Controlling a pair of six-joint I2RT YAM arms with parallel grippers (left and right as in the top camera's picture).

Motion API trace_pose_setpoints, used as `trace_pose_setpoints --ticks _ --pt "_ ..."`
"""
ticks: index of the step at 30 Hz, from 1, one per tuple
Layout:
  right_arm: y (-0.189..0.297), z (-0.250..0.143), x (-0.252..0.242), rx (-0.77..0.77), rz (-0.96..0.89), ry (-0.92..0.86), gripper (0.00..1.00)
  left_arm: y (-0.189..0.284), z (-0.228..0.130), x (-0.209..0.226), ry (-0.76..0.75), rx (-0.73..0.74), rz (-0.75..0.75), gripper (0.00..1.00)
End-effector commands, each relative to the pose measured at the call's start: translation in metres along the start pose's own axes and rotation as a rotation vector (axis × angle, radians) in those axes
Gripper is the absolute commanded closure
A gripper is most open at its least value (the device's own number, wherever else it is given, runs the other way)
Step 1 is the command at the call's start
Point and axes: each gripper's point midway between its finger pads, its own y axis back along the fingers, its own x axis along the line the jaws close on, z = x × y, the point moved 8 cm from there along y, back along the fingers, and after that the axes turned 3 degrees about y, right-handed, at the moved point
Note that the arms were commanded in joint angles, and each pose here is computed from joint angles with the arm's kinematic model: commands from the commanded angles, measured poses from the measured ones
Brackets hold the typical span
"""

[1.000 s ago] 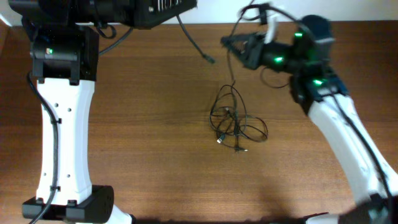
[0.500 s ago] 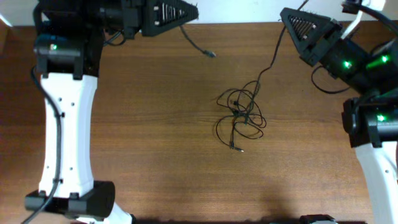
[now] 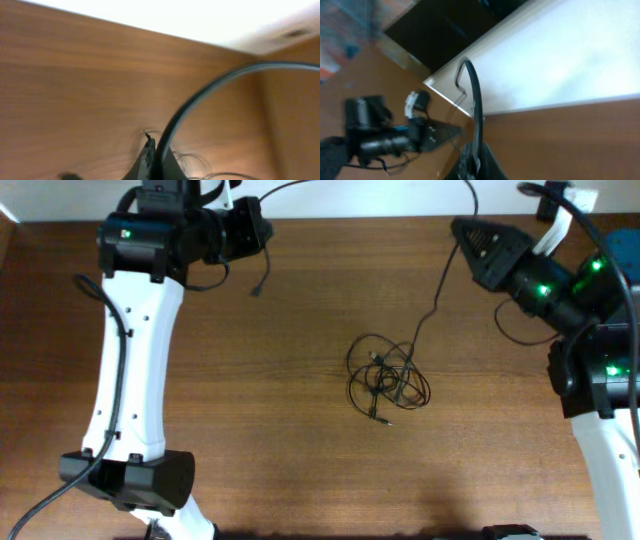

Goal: Untangle cables

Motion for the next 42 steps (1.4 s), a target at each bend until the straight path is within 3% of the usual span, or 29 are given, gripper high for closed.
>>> trace_pose_setpoints --ticks 1,5,6,7,8,11,15,20,24,28,30,33,35,39,42 --pt "-0.001 0.013 0.033 -0.090 0.127 0.115 0.96 0.005 -0.002 0.018 -0.069 -0.040 0.249 0.78" --pt "-0.017 0.001 0.041 -0.100 0.114 0.360 0.96 0.006 -0.011 0.021 -0.054 0.017 0.270 0.40" --pt "-0.026 -0.010 0.037 -0.054 0.091 0.405 0.96 0.006 -0.013 0.022 -0.051 0.028 0.274 0.34" --pt "-0.038 -0.026 0.034 0.012 0.097 0.409 0.96 0.006 -0.016 0.023 -0.048 0.043 0.280 0.20" --pt "-0.042 -0.031 0.038 0.030 0.125 0.408 0.96 0.006 -0.017 0.023 -0.046 0.050 0.282 0.14" --pt "-0.043 -0.027 0.069 -0.040 0.268 0.437 0.96 0.007 -0.021 0.025 -0.040 0.074 0.292 0.08" --pt "-0.037 -0.011 0.089 -0.184 0.303 0.450 0.96 0.009 -0.029 0.028 -0.028 0.120 0.310 0.05" --pt "-0.059 -0.033 0.027 -0.071 -0.092 0.305 0.96 0.010 -0.038 0.029 -0.016 0.176 0.318 0.10" --pt "-0.066 -0.034 0.032 -0.061 0.001 0.250 0.96 0.007 -0.046 0.018 -0.041 0.205 0.301 0.13" --pt "-0.055 -0.020 0.062 -0.146 0.146 0.416 0.96 0.002 -0.053 0.005 -0.138 0.233 0.276 0.12" --pt "-0.067 -0.036 0.036 -0.069 -0.044 0.649 0.96 0.001 -0.055 0.000 -0.150 0.237 0.268 0.11" --pt "-0.067 -0.049 0.002 0.023 -0.354 0.734 0.96 -0.001 -0.056 -0.005 -0.163 0.228 0.256 0.10" --pt "-0.060 -0.041 0.012 -0.032 -0.365 0.740 0.96 -0.002 -0.054 -0.006 -0.166 0.220 0.252 0.09" --pt "-0.027 -0.003 0.074 -0.326 -0.231 0.779 0.96 -0.002 -0.054 -0.006 -0.166 0.219 0.252 0.09" --pt "-0.005 0.009 0.099 -0.438 -0.177 0.787 0.96 -0.004 -0.055 -0.005 -0.165 0.224 0.254 0.09"
